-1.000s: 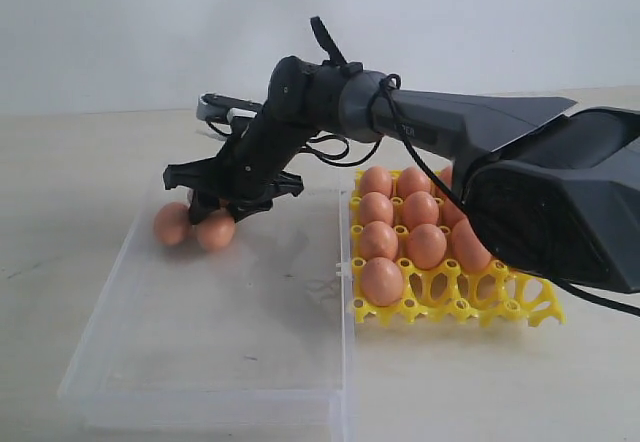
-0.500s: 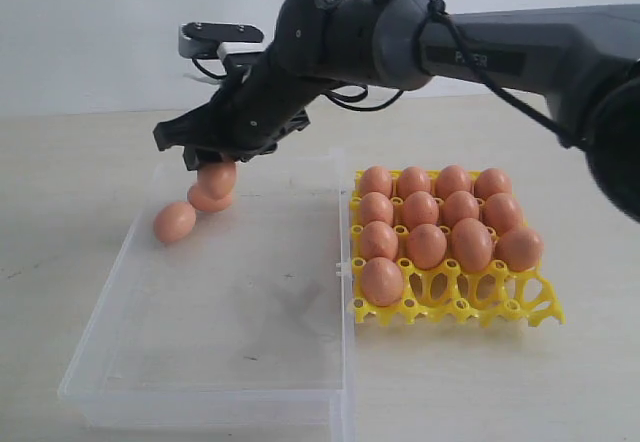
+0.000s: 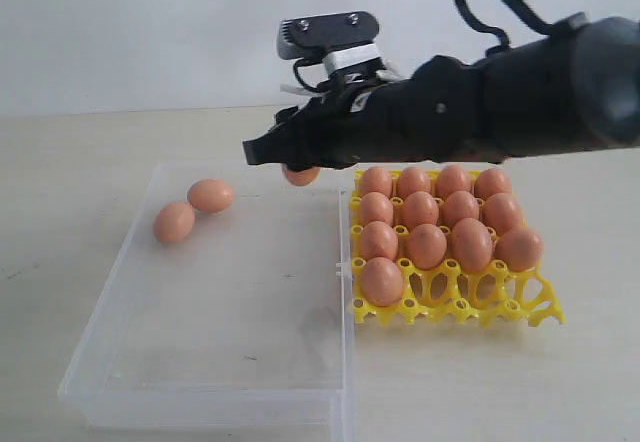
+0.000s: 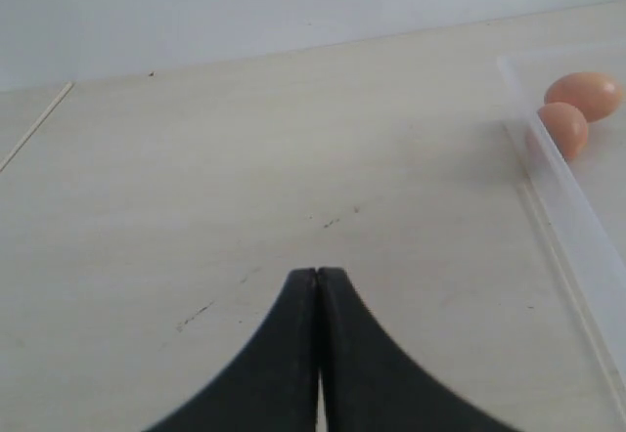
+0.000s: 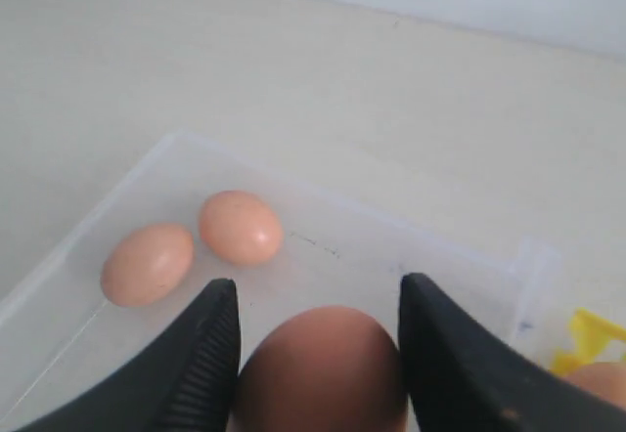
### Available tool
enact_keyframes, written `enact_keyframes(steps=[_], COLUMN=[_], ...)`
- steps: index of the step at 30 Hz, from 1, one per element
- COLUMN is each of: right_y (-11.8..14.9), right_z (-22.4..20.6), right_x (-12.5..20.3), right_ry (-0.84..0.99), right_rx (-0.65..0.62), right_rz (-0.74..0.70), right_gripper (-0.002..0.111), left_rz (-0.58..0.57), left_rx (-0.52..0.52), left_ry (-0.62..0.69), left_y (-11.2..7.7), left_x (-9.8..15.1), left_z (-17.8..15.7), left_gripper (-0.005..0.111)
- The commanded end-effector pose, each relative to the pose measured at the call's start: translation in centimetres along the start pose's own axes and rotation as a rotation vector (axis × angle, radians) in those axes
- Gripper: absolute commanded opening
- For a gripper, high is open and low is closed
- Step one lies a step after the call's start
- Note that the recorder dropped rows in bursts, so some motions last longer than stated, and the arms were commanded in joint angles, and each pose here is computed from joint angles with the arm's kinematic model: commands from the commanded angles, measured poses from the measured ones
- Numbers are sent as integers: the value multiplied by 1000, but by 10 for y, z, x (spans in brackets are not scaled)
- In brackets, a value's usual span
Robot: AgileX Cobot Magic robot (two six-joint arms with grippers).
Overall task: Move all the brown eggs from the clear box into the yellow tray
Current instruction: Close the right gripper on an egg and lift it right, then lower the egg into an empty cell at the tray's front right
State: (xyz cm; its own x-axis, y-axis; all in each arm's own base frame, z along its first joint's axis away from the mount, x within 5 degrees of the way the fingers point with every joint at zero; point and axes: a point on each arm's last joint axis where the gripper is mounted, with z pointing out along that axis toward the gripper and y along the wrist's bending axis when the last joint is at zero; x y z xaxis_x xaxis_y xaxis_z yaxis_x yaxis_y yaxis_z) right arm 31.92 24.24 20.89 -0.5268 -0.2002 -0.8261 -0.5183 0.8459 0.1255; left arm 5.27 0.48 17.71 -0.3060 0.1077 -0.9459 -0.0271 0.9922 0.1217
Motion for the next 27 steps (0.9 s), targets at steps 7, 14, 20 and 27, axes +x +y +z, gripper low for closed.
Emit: enact_keyframes(steps=[7,14,20,27], right_y=[-28,-48,-57,-57], right_z=[-63,-68,-69,-68], right_x=[63,87,92,100], right_ry=[-190,-112,-57,39], right_rx=[157,210,225,203], right_rz=[-63,-23,5,11], right_gripper=[0,0,0,0], left_rz=[-7,-7,-7,-7], left_rx=[-3,-3,-3,-3], left_ry=[-16,-16,-16,-16], left_y=[0,0,0,0], left_x=[-2,-2,-2,-2], left_z=[-1,-1,-1,-1], left_gripper=[0,0,0,0])
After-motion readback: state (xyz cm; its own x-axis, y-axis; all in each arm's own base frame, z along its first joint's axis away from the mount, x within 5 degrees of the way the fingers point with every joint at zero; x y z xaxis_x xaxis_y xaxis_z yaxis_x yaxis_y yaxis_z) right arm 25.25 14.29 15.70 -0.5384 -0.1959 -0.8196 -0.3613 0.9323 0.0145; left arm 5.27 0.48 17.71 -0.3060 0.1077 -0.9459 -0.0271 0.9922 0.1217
